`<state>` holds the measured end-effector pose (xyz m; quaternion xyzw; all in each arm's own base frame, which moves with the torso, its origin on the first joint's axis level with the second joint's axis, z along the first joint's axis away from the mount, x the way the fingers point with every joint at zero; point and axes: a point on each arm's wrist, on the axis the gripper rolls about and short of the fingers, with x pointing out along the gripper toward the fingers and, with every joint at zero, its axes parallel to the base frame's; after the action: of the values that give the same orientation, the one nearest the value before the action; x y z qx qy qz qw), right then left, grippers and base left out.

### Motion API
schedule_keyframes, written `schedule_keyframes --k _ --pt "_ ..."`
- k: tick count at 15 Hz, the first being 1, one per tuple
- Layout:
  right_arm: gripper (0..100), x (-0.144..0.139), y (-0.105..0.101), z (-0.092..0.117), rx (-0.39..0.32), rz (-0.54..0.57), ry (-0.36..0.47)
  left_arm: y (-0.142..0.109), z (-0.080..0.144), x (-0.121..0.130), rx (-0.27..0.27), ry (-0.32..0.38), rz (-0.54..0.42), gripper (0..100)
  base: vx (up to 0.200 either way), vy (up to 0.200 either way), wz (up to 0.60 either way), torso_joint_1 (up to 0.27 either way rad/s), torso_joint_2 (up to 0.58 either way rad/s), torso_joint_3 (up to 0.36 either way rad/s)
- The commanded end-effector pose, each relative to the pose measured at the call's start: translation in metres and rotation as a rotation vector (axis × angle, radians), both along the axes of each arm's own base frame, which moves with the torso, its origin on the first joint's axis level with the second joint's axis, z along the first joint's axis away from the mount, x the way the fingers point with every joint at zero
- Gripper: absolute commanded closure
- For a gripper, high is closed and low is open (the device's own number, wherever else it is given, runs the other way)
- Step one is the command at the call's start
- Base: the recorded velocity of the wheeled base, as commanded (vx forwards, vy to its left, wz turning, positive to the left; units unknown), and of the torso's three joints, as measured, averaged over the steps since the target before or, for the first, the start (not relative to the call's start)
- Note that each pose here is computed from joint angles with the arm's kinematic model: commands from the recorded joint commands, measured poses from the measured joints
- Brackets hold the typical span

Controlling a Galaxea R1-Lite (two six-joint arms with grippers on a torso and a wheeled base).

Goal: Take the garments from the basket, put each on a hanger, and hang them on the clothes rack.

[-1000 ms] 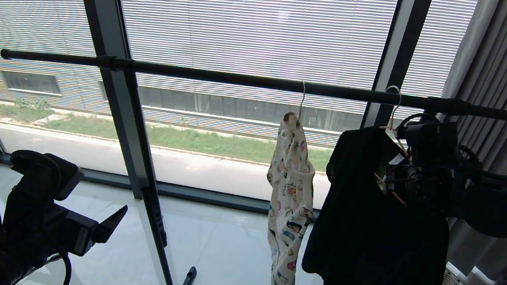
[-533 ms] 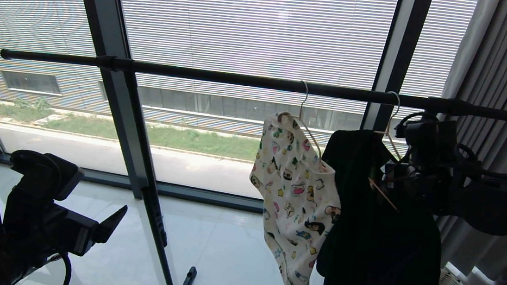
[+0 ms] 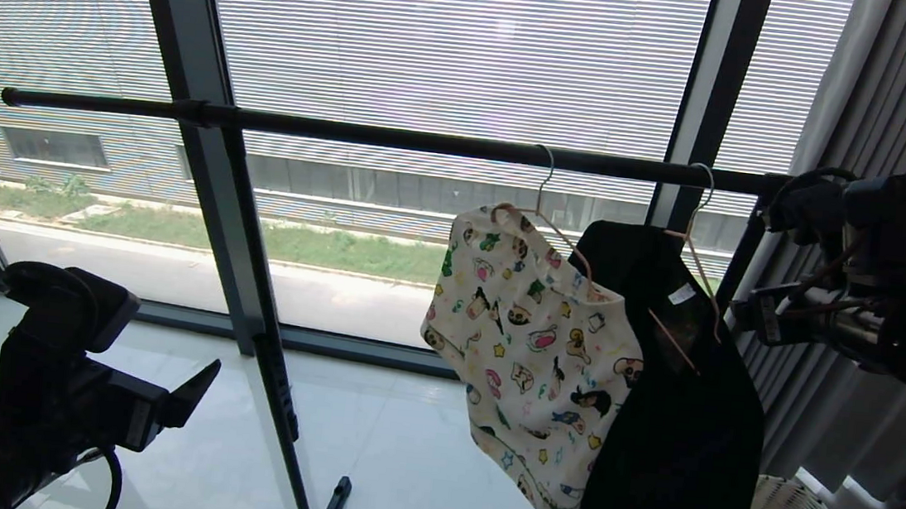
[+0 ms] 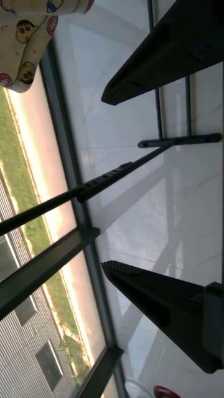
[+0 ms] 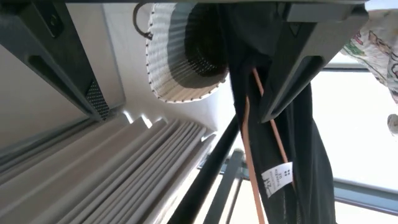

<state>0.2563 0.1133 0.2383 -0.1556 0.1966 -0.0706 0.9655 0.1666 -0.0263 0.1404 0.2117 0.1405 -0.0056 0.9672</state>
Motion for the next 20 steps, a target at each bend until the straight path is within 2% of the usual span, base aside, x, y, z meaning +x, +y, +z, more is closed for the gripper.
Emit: schedule_keyframes --k 1,13,18,20 --pt "0 -0.02 -0.013 0.023 0.003 0.012 -0.074 0.0 0.003 -0.002 -0.001 -0.015 0.003 0 -0.2 0.0 0.0 0.002 0.0 0.002" --pt "0 -0.032 -0.022 0.027 -0.014 -0.001 -0.088 0.001 0.005 -0.006 -0.004 -0.033 0.003 0 -0.2 0.0 0.0 0.0 0.0 0.002" --pt "0 -0.038 -0.024 0.021 -0.026 0.001 -0.076 0.001 0.005 -0.006 -0.005 -0.033 -0.002 0 0.0 0.0 0.0 0.0 0.0 0.0" --pt "0 -0.037 -0.024 0.022 -0.027 0.004 -0.079 0.001 0.005 -0.006 -0.004 -0.033 0.0 0 0.0 0.0 -0.6 0.002 0.0 -0.002"
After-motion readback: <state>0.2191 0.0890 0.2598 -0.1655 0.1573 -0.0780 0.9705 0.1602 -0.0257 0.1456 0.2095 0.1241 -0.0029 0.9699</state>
